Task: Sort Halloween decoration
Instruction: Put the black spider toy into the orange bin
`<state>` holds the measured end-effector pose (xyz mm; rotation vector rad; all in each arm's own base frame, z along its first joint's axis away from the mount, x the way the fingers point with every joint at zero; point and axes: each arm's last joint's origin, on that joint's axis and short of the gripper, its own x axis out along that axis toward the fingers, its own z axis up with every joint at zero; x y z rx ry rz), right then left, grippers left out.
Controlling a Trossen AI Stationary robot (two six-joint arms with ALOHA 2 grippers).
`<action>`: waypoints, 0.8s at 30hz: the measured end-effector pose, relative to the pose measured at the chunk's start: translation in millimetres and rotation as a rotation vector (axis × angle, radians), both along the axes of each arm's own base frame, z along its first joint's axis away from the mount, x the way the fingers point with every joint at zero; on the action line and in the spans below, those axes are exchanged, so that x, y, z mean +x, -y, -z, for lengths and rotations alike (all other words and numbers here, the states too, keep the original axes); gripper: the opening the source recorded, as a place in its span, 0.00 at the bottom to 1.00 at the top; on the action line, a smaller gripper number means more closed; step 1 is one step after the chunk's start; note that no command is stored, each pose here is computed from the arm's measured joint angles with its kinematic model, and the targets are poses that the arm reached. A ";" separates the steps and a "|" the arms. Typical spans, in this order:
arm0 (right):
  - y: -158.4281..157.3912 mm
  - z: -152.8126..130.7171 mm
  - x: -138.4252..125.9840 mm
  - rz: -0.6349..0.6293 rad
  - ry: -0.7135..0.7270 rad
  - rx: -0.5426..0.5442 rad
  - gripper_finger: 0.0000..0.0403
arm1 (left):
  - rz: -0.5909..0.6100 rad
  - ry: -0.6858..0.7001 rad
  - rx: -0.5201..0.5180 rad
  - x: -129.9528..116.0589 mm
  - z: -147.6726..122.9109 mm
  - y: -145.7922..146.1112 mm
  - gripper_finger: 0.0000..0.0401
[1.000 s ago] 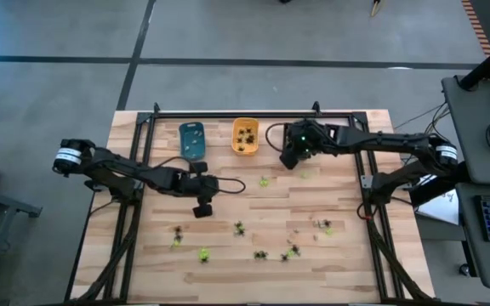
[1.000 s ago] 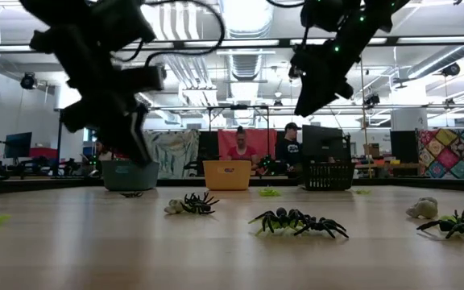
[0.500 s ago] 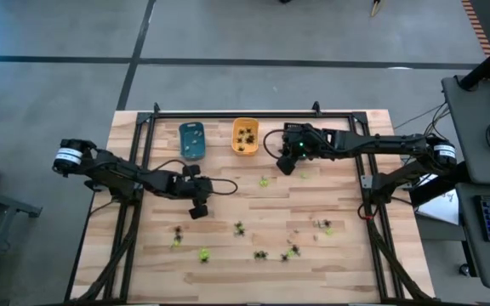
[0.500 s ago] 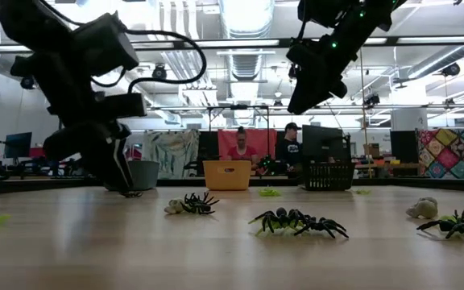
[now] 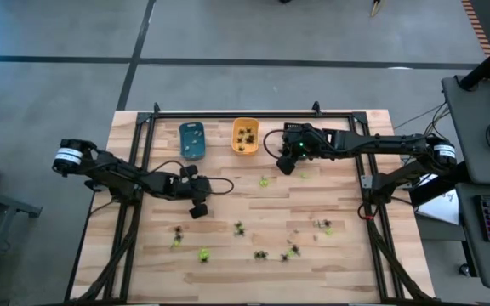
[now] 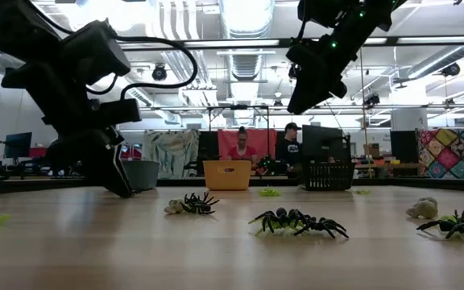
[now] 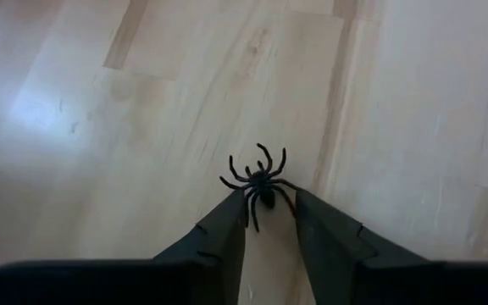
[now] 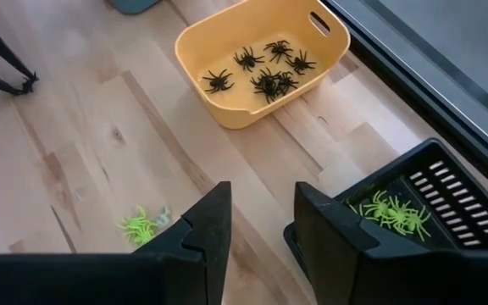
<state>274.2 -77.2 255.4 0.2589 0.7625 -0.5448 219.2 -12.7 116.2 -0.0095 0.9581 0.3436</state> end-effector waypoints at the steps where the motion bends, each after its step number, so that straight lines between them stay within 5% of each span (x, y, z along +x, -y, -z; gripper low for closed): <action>1: 0.0 0.0 0.0 0.000 0.000 0.000 0.29 | 0.000 0.000 0.000 0.0 0.0 0.0 0.20; 13: 0.0 0.1 0.0 -0.001 0.000 0.001 0.29 | 0.011 -0.008 0.025 -0.3 0.1 -0.2 0.18; 19: 0.0 0.1 0.0 -0.001 0.000 0.001 0.29 | 0.039 -0.030 0.062 -1.3 0.5 -0.4 0.02; 24: 0.0 0.1 0.0 -0.001 -0.001 0.001 0.29 | 0.033 -0.033 0.074 -1.7 0.6 -0.6 0.01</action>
